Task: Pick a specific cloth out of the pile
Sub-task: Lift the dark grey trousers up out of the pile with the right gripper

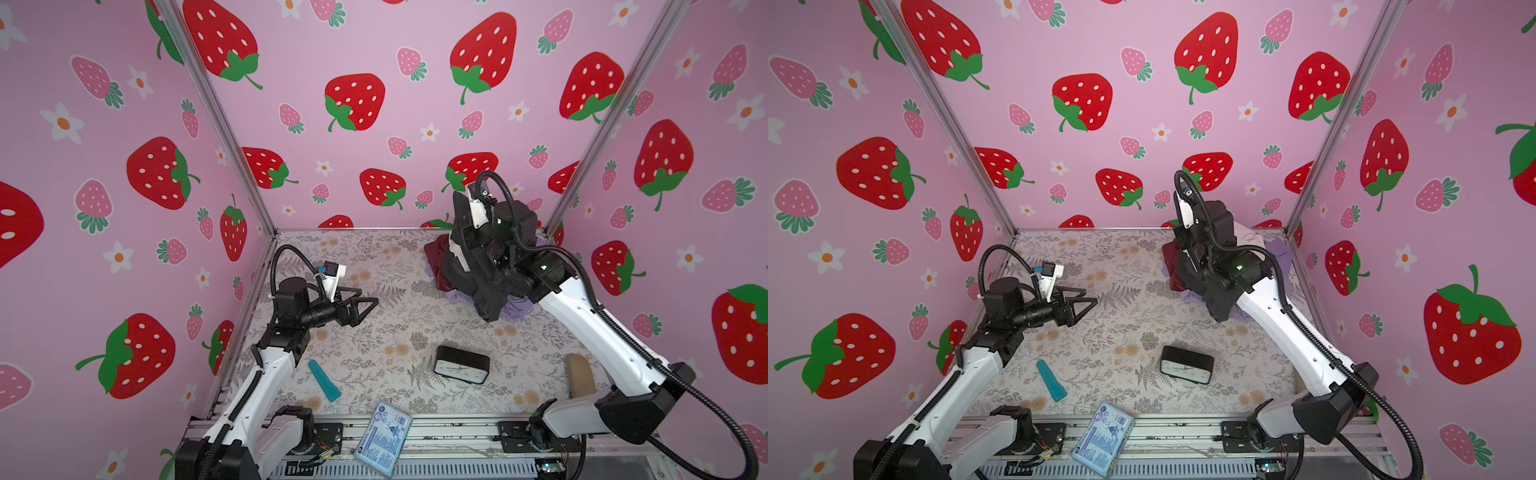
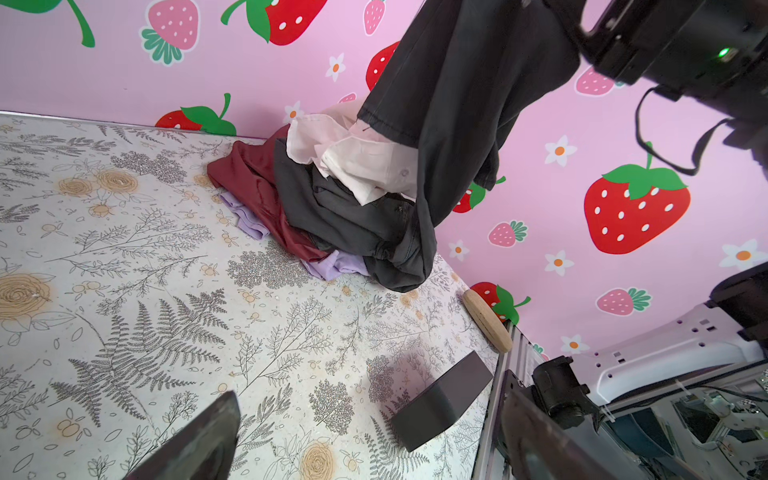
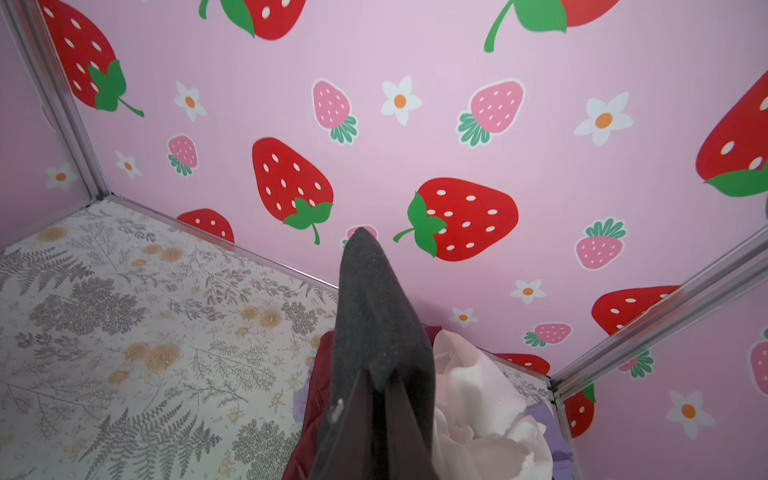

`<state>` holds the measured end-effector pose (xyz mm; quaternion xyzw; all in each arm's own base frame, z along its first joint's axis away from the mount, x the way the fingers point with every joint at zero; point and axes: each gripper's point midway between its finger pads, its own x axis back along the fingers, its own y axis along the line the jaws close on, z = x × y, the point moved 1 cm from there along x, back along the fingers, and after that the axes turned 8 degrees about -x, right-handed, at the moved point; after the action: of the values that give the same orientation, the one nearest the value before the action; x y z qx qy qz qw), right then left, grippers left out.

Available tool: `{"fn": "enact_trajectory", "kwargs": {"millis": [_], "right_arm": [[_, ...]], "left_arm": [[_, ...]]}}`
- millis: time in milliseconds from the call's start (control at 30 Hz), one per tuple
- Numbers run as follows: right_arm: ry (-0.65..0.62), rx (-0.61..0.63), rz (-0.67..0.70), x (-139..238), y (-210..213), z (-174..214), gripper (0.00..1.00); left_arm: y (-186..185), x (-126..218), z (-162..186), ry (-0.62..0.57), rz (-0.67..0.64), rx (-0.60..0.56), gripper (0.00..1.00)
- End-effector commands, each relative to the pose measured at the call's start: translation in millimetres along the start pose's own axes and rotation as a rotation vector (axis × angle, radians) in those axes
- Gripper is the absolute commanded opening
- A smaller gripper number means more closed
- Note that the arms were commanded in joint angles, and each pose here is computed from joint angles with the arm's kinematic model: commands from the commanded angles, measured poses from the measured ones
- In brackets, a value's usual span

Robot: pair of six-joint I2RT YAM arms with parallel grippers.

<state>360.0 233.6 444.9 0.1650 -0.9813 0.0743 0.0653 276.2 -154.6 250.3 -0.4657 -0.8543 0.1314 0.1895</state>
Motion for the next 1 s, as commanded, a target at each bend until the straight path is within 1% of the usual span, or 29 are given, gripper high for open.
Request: {"fn": "enact_trajectory", "kwargs": {"millis": [0,233,400,700,967], "right_arm": [[-0.193,-0.076,-0.038,23.9,-3.3,-58.5,0.0],[-0.349,-0.173,-0.14,41.4,3.8,-104.4,0.0],[-0.432,-0.206,-0.186,46.8,7.5,-131.8,0.0],[-0.539,-0.21,-0.197,57.9,4.9,-172.3,0.0],[-0.648,-0.213,-0.231,87.7,-1.4,-211.2,0.0]], "left_arm": [[-3.3,-0.4,-2.4,-0.011,0.014,-0.013,0.99],[-3.8,0.0,-1.8,-0.015,0.013,-0.017,0.99],[-4.0,0.6,-1.0,-0.016,0.012,-0.016,0.99],[-5.1,1.3,-2.4,-0.021,0.011,-0.021,0.99],[-5.5,1.6,-3.2,-0.023,0.011,-0.021,0.99]]}}
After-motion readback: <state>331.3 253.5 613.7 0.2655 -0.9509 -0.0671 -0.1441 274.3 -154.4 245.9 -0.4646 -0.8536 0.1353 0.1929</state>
